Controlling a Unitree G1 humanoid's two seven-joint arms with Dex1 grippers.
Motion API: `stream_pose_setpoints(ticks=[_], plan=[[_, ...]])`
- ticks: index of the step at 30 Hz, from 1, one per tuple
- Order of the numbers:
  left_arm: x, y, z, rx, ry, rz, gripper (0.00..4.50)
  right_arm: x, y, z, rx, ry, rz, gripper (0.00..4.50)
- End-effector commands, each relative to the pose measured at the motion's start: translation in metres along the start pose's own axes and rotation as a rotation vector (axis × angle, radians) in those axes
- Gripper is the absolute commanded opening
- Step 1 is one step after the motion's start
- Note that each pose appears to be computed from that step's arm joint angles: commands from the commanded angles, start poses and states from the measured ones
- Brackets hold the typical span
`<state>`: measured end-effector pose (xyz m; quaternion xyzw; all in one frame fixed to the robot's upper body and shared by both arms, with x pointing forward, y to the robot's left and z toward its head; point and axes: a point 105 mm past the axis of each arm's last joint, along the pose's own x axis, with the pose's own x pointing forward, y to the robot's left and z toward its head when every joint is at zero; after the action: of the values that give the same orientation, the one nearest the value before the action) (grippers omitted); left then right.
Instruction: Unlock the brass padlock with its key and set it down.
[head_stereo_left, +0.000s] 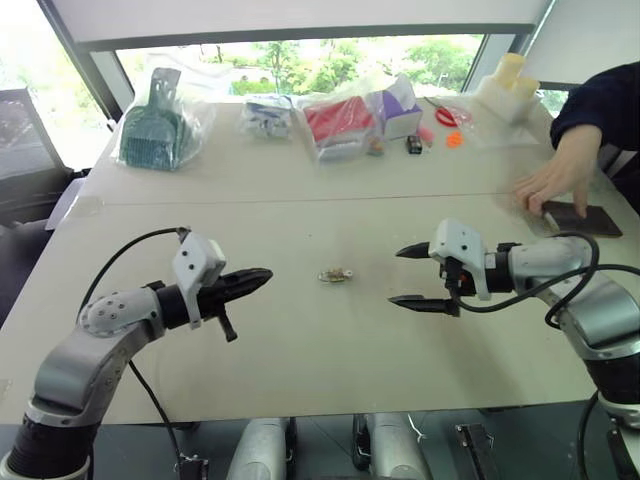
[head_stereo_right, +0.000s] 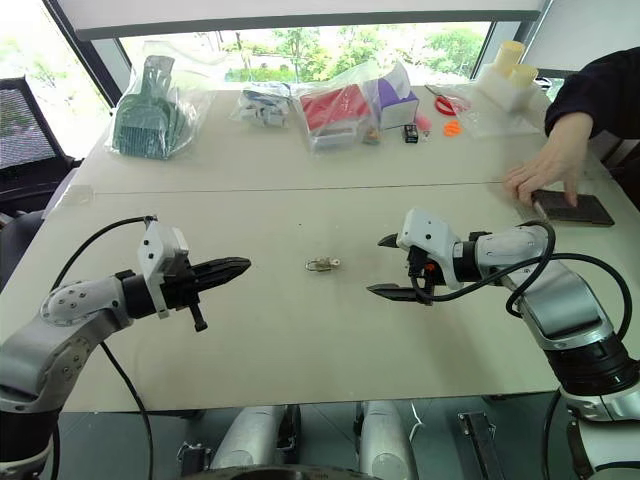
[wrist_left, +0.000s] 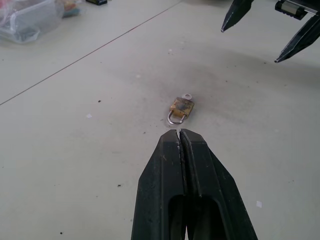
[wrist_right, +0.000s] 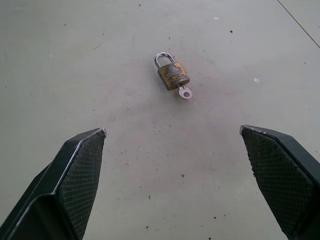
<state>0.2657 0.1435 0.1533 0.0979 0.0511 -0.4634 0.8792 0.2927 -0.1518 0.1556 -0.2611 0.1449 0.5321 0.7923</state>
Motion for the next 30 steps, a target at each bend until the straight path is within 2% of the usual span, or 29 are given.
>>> stream_pose_setpoints(ticks=[1, 14, 30], plan=[[0.003, -0.006, 0.013, 0.046, -0.043, -0.023, 0.00, -0.002, 0.000, 0.015, -0.060, -0.033, -0.007, 4.46], [0.011, -0.012, 0.013, 0.060, -0.030, -0.051, 0.00, -0.008, -0.001, 0.009, -0.053, -0.012, -0.030, 4.46], [0.036, -0.012, 0.008, 0.071, -0.029, -0.134, 0.00, -0.015, 0.001, 0.008, -0.046, -0.005, -0.097, 4.46]])
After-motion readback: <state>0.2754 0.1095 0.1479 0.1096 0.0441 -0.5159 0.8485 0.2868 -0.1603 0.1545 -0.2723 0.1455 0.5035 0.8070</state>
